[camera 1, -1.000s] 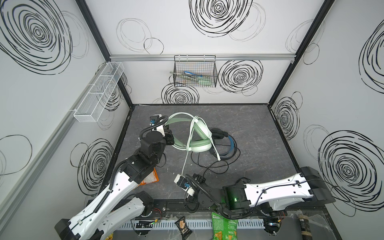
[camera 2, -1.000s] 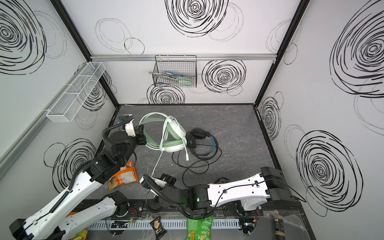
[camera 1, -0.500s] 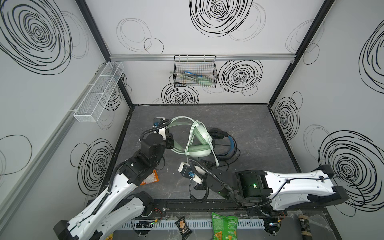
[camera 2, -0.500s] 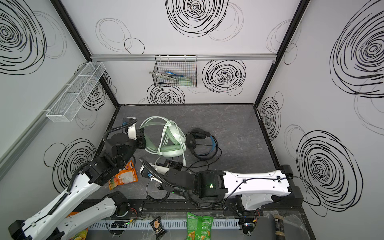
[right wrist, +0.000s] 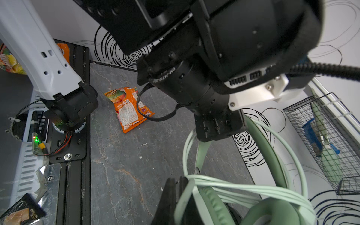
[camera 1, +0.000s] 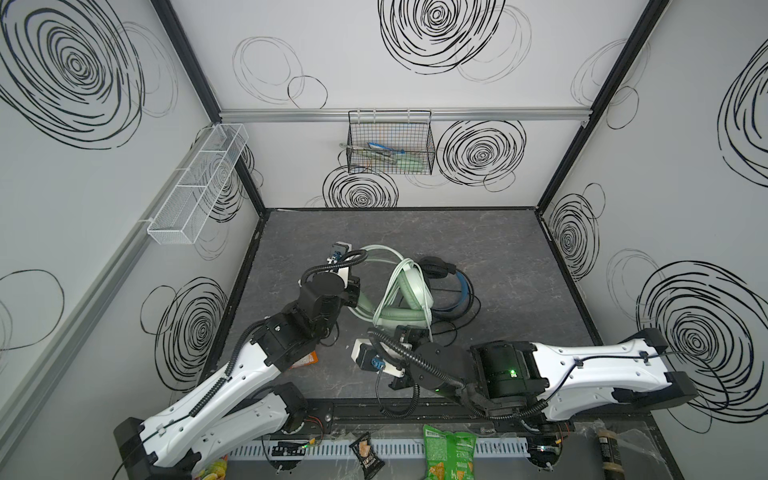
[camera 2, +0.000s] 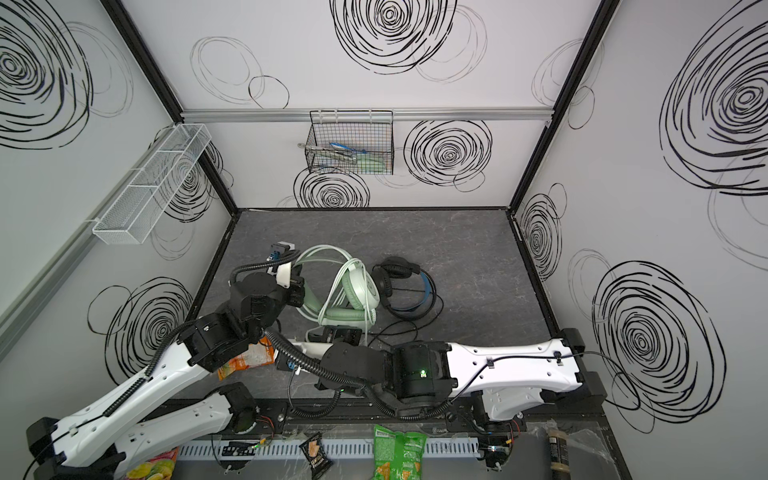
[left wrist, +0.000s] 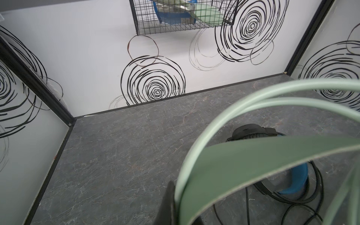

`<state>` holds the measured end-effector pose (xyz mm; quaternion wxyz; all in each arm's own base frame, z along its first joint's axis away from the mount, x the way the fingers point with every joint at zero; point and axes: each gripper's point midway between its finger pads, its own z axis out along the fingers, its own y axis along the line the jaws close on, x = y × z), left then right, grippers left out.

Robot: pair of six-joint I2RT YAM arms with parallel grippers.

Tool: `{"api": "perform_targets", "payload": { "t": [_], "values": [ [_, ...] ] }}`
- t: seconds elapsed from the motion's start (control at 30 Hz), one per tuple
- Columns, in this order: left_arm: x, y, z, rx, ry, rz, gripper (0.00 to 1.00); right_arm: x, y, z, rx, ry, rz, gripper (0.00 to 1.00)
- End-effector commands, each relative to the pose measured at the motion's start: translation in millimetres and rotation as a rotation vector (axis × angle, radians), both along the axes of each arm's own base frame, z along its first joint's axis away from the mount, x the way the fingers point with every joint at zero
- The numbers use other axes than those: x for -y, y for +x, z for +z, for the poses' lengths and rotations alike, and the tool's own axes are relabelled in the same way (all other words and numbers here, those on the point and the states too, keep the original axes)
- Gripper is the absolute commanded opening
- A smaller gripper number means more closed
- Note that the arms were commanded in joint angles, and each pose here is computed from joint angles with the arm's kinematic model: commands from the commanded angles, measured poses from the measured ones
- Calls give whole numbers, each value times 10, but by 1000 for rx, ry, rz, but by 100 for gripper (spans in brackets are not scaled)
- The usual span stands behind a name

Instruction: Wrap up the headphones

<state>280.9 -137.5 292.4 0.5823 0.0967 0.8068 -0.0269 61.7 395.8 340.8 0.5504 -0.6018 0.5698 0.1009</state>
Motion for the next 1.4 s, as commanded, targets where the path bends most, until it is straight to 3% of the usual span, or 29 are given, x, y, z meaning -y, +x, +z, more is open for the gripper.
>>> {"api": "perform_targets", "payload": {
  "t": [0.0, 0.2, 0.33, 0.53, 0.83, 1.07, 1.27, 1.3, 1.37],
  "values": [
    [-112, 77, -107, 4, 100, 64, 0, -108, -91, 570, 104, 107, 24, 5],
    [-23, 117, -265, -40, 140, 30, 0, -97, -84, 596, 239, 23, 31, 3],
    [75, 125, -349, -69, 128, -16, 0, -11, -150, 815, 262, 88, 58, 2],
    [265, 124, -511, -143, 90, -116, 0, 210, -576, 1065, 389, 221, 210, 8],
    [309, 104, -693, -185, 108, -141, 0, 182, -734, 1081, 391, 216, 287, 13],
    [269, 65, -504, -128, 40, -135, 0, 90, -438, 862, 322, 164, 153, 8],
    [280, 54, -439, -129, 1, -146, 0, 244, -317, 805, 267, 196, 82, 6],
    [273, 57, -434, -129, -5, -144, 0, 280, -288, 805, 253, 207, 68, 7],
    [244, 70, -422, -125, -14, -133, 0, 396, -198, 804, 192, 257, 32, 19]
  ]
}}
